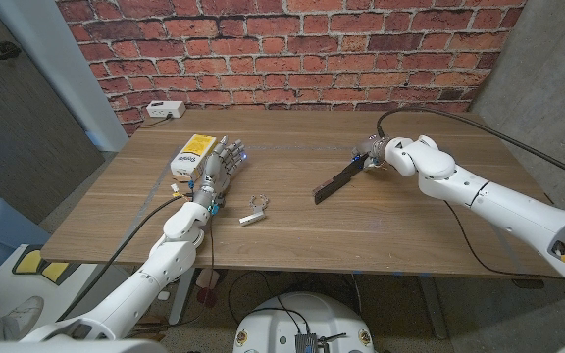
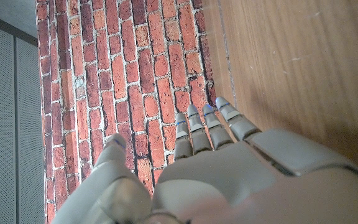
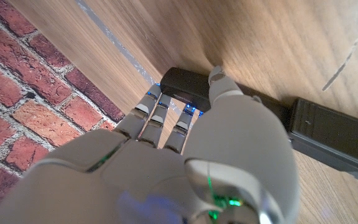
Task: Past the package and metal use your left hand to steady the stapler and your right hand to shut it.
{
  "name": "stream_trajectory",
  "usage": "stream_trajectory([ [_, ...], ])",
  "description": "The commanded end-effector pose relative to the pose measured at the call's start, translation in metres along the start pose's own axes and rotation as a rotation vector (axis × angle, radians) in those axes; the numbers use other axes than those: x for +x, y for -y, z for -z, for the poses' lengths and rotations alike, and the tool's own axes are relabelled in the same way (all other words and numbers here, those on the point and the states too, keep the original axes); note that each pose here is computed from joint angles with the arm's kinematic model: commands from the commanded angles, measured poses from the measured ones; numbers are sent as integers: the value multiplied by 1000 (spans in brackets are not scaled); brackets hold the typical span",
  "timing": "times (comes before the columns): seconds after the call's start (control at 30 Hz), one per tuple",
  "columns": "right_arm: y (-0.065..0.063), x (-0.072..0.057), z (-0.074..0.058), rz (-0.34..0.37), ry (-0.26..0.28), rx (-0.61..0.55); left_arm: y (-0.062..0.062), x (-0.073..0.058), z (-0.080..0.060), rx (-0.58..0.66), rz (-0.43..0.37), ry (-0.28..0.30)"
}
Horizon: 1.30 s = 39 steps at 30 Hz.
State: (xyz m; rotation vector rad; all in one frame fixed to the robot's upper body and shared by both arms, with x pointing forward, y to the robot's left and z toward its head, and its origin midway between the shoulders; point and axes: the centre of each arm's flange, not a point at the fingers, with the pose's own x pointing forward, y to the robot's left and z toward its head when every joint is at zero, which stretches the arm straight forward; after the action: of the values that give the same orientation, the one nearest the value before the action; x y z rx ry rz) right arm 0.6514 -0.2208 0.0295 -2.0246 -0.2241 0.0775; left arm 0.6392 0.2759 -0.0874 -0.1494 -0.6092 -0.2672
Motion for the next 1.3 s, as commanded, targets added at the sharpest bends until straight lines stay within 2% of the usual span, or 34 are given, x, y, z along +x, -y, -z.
stream_trajectory([
  [0.03, -3, -4, -3, 6, -2, 0, -1, -3, -1, -4, 3, 7],
  [0.83, -9, -12, -1, 52, -4, 19, 3, -9, -1, -13, 2, 14],
  [1.3, -3, -19, 1, 77, -3, 68, 2, -13, -2, -16, -1, 18],
])
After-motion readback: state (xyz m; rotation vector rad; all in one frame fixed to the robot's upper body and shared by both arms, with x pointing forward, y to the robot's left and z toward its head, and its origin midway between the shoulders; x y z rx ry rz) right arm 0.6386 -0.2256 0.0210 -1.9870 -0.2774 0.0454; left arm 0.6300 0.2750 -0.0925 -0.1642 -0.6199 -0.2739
